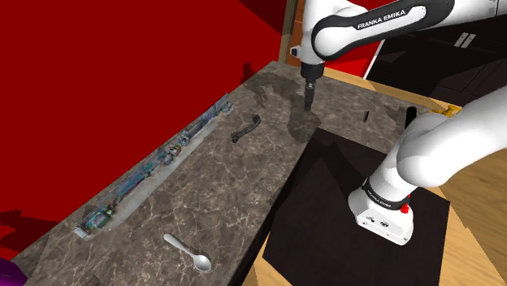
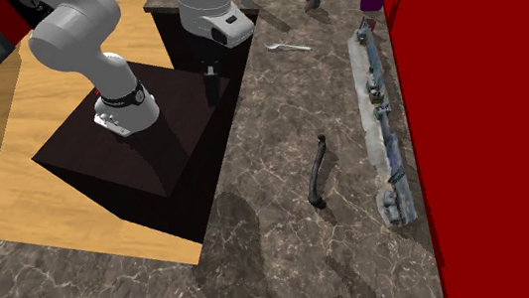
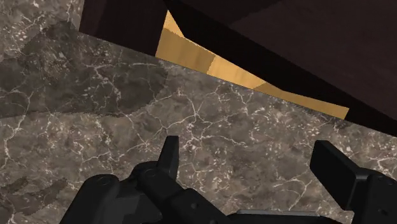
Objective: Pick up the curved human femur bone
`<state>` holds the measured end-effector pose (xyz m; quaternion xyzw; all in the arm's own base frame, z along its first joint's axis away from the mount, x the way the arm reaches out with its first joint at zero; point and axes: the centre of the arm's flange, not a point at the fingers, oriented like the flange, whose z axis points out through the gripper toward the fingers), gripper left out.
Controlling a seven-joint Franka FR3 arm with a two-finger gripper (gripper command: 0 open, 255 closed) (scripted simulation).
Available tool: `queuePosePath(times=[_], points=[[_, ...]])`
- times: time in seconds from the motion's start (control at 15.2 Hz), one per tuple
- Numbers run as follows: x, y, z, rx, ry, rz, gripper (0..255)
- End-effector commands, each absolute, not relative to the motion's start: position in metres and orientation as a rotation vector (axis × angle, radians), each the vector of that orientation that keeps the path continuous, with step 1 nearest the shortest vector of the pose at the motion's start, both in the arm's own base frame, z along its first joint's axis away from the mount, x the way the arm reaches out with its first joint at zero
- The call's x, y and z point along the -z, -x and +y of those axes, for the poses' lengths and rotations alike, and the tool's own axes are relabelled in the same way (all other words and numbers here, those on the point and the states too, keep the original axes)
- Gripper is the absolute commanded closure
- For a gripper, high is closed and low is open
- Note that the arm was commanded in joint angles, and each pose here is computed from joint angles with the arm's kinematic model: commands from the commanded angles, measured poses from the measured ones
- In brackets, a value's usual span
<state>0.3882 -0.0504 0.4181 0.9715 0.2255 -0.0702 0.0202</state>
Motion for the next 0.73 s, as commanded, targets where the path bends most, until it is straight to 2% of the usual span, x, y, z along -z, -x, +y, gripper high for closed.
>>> queuePosePath(times=[0.0, 0.66], points=[[-0.401, -0.404, -0.057, 0.202, -2.979, 0.818, 0], [-0.312, -0.490, -0.067, 0.137, -2.760, 1.350, 0]])
